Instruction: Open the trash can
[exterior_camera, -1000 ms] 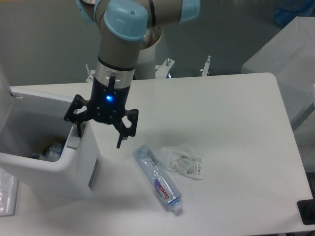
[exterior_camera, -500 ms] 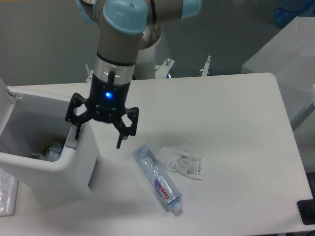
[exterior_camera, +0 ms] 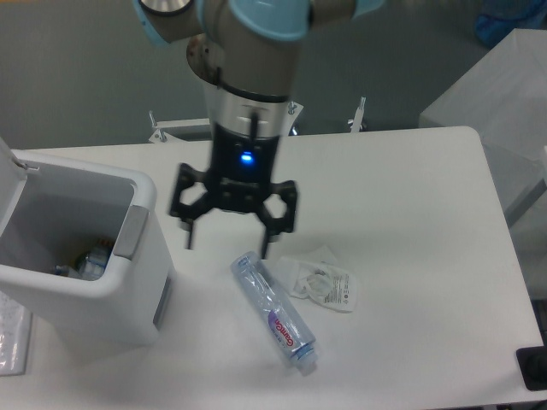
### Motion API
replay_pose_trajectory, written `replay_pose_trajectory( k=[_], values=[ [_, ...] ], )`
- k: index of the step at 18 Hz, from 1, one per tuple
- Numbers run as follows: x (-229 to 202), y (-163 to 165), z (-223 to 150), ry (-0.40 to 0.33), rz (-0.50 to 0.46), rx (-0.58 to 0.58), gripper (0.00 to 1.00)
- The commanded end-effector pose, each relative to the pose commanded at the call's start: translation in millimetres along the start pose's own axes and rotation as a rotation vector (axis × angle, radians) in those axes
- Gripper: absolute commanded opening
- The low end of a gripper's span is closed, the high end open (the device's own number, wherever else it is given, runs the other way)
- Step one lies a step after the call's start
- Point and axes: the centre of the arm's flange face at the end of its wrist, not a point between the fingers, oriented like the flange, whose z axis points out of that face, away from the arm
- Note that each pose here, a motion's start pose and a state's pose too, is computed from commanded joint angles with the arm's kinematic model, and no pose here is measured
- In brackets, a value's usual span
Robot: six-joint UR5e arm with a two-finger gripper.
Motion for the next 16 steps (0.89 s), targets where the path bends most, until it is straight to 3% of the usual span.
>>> replay_pose_trajectory(
  k=[3,13,14,16],
  values=[
    [-28,2,2,-0.015,-0.005,-0.004,1.0],
    [-55,2,37,-0.021,-0.03,-0.046,1.0],
    [-60,5,42,-0.048,-0.017,-0.068,1.0],
    [-75,14,50,-0.137,0.129,-0.142,1.0]
  ],
)
